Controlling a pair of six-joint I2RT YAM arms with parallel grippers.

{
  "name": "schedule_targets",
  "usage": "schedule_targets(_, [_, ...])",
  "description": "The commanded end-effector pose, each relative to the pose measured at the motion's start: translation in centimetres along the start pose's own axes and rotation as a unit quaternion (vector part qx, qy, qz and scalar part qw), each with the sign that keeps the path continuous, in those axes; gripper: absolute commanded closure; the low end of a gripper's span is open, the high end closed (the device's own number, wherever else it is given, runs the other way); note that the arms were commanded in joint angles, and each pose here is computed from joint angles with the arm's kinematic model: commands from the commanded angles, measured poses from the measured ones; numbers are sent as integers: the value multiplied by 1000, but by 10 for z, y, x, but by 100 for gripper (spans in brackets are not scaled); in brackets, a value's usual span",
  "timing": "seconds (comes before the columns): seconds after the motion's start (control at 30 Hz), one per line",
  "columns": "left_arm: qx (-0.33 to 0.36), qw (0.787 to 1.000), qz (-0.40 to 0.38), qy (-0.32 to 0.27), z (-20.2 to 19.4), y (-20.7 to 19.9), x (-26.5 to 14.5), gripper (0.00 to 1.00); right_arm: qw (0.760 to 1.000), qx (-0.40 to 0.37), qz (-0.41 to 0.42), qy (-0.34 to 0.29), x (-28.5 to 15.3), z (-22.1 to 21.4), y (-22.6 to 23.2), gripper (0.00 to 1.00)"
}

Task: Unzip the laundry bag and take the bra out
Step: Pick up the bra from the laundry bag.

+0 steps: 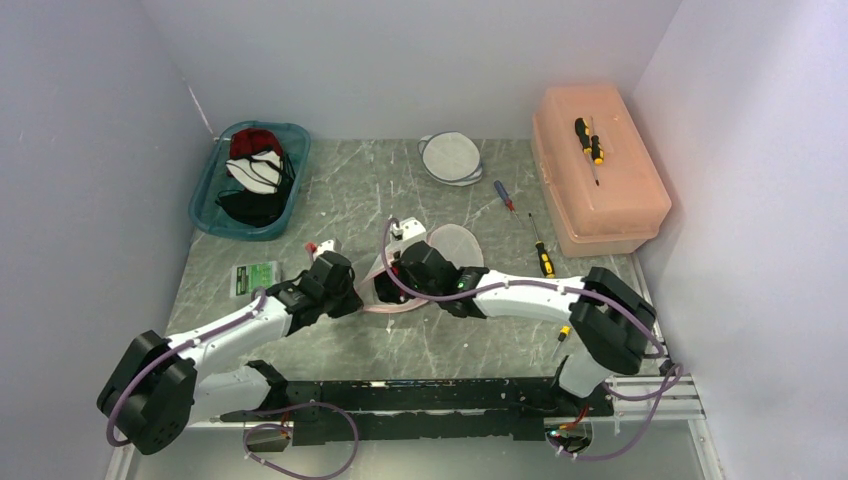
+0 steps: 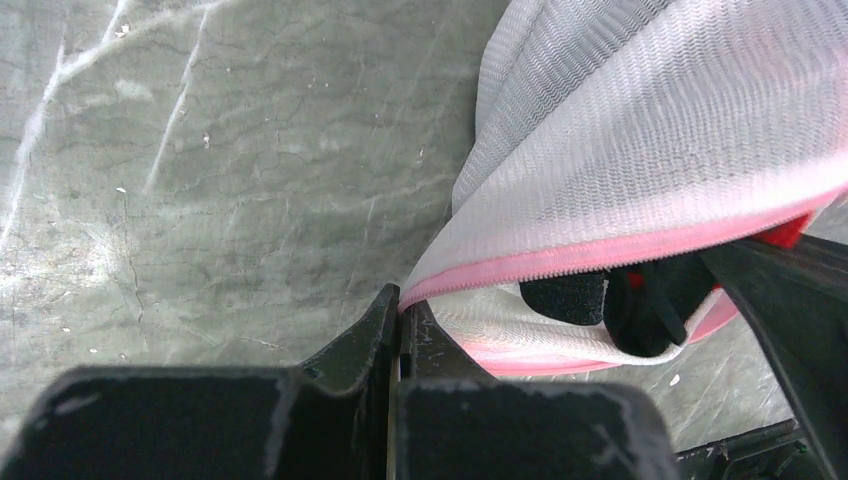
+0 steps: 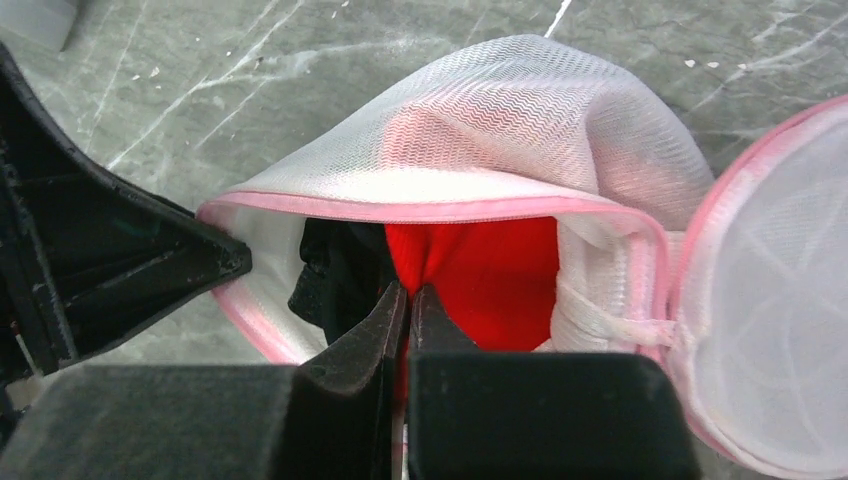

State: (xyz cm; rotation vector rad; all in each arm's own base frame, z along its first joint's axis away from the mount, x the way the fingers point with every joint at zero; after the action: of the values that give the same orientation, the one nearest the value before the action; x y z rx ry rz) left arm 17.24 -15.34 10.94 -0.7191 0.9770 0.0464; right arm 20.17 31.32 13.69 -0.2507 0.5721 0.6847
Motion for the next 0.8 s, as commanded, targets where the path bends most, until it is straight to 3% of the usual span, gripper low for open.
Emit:
schedule_targets(0.0, [1,1000,-11,-8,5,-6,-4,97,999,16,-11,-26,-18,8,-9,100])
schedule_targets(0.3, [4,999,-31,-16,14,-23,-14,97,997,0,65,-34,-33,3,-13,100])
schedule_targets(0.47, [11,999,-40,-24,23,-35,-18,97,987,4,146,-62,-49,0,-6,100])
schedule_targets(0.77, [9,999,-40,-7,29,-45,-5,97,963,71,241,-96,-66,1,-21,100])
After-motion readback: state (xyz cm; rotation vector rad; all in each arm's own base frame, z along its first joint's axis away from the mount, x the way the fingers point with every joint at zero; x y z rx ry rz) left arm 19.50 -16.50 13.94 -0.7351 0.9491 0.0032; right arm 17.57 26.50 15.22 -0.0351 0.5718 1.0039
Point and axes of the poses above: each gripper's point midway between its finger pads, its own x axis out along the fingers, its own y axis along the line the jaws close on, z = x × y, the point moved 8 cm from there along -x, back along the fingers, and after that the axes turned 14 degrees about -x, right-handed, at the moved point
